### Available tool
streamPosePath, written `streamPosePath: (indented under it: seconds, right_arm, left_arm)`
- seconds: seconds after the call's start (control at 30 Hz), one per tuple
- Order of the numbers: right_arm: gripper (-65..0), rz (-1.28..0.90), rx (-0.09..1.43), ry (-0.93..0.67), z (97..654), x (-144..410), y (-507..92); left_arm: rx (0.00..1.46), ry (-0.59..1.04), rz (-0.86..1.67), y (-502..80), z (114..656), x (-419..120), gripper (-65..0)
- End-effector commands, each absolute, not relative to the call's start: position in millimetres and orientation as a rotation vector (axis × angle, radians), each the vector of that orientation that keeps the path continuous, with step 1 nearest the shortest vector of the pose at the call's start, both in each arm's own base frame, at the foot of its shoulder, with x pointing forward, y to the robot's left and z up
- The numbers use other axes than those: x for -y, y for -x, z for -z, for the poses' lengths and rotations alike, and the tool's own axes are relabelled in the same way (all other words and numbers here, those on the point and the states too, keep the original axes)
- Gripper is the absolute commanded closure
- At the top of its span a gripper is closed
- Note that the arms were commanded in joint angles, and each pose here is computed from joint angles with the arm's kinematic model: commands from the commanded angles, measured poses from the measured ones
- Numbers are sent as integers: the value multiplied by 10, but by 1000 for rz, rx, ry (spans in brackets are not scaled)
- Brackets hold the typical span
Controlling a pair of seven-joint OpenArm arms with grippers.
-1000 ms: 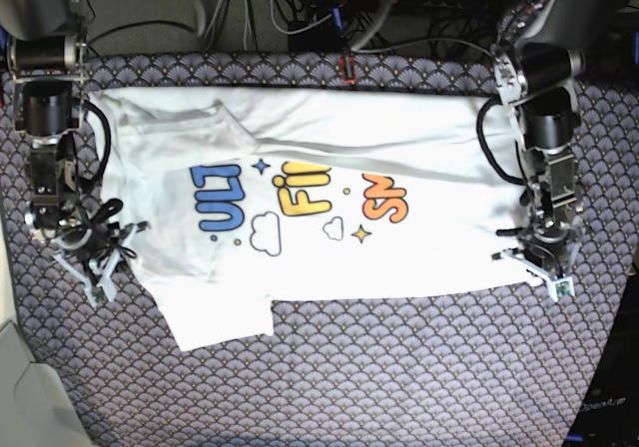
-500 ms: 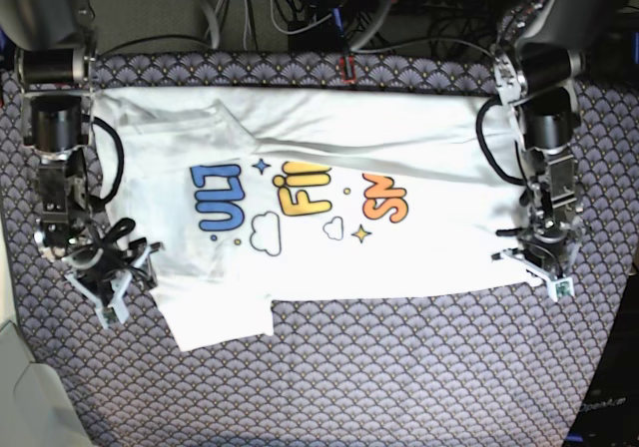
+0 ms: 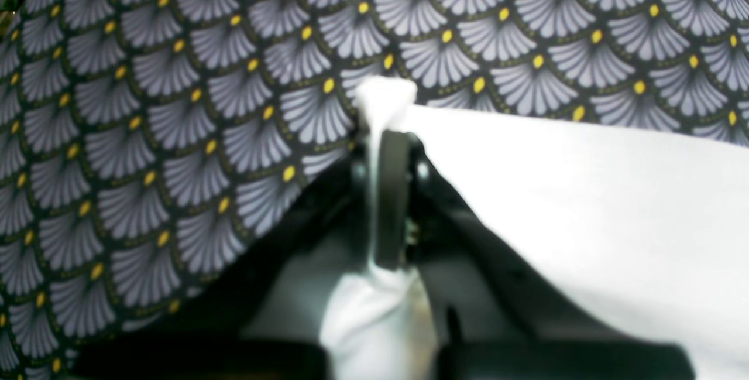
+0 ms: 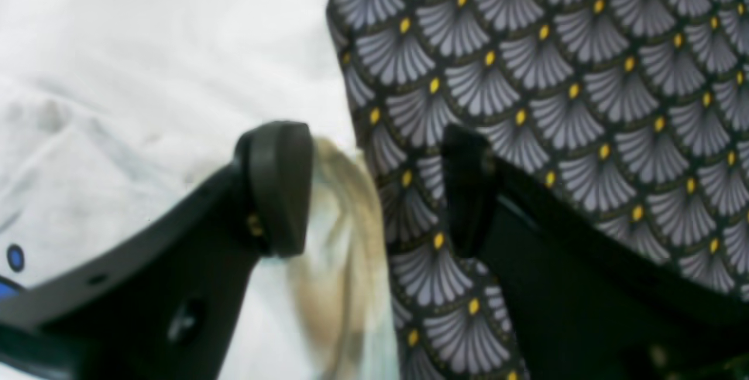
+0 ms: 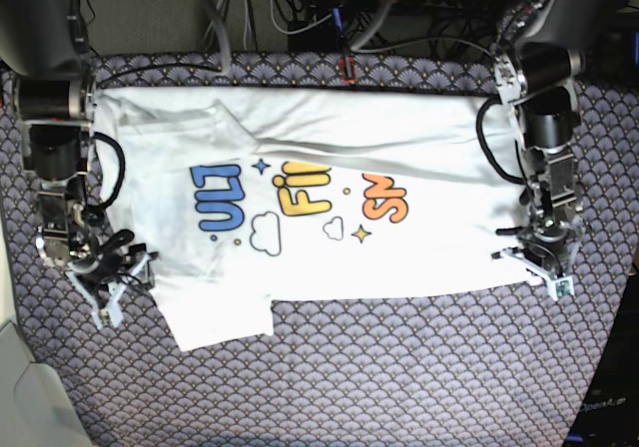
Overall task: Fold the T-shirt properly
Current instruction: 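Lift the side edges and fold the hem half toward the collar edge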
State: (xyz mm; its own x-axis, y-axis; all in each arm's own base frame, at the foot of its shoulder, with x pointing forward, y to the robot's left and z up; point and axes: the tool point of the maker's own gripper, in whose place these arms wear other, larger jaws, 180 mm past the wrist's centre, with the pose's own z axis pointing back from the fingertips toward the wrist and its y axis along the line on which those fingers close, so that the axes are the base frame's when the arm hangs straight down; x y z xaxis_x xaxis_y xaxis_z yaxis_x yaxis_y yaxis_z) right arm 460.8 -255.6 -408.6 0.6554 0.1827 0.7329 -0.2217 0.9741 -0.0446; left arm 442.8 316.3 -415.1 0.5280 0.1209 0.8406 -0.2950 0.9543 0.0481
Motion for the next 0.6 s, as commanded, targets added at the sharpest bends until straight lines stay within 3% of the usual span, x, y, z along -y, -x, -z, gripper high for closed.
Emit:
streamPosePath:
  seconds: [0.0, 0.23, 0.33, 0.47, 0.57]
  right_arm:
    - [-358, -225, 897, -33, 3825, 2630, -4790]
    - [-341, -227, 850, -55, 4092, 2534, -4594]
    - [-239, -227, 844, -60, 4128, 2515, -4566]
    - [0, -228, 839, -59, 4150, 2516, -4546]
    - [0, -234, 859, -51, 4069, 2534, -4598]
  left_arm:
    - [1058, -212, -250, -4584, 3897, -3251, -6]
    - [1058, -212, -250, -4584, 3897, -3251, -6]
    - [1058, -212, -250, -4584, 3897, -3251, -6]
    - [1057, -209, -250, -4587, 3902, -3234, -6]
    - [1061, -203, -246, -4607, 3893, -3181, -6]
